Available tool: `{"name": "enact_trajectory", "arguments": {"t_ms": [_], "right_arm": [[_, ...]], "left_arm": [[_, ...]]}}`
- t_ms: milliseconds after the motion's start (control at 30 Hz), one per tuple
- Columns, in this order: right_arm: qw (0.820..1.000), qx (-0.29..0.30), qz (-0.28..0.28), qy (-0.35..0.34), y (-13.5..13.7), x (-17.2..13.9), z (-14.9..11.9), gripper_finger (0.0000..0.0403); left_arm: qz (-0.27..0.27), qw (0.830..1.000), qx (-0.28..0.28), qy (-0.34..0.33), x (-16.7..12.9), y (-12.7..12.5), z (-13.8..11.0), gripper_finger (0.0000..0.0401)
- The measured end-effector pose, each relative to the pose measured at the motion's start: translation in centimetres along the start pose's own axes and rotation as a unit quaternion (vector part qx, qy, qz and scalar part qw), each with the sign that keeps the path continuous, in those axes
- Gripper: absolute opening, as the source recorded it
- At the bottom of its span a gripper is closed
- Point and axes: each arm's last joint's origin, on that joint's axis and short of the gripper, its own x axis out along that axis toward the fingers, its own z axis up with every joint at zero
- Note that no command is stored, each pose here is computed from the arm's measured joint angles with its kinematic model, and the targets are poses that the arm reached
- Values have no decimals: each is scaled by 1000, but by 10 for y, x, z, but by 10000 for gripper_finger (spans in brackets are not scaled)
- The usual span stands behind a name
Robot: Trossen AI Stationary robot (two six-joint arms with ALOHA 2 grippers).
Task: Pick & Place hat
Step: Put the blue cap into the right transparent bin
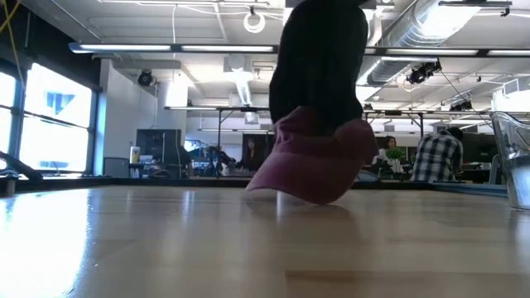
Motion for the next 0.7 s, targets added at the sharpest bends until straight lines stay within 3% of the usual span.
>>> {"name": "enact_trajectory", "arguments": {"t_ms": [100,233,400,433,533,600,700], "right_arm": [[999,-1,-22,-35,-1,-5,8,6],[997,1,8,-75,0,-9,23,6],[984,-6,130,-119,1,-15,35,6],[986,6,113,-125,1,-17,37,6],[991,3,-16,-130,3,-27,38,6],[990,-39,4,-137,5,-29,39,6],[990,-22,8,-143,8,-29,41,6]], "left_arm": [[-2,1000,-2,-2,0,-1,0,0],[-9,1000,-6,-7,0,-2,1,0],[-21,1000,-8,-13,0,-5,2,0],[-24,1000,-7,-14,0,-6,3,0],[-34,999,-6,-17,0,-8,3,0],[-34,999,-6,-16,0,-8,3,0],[-36,999,-3,-17,0,-8,4,0]]}}
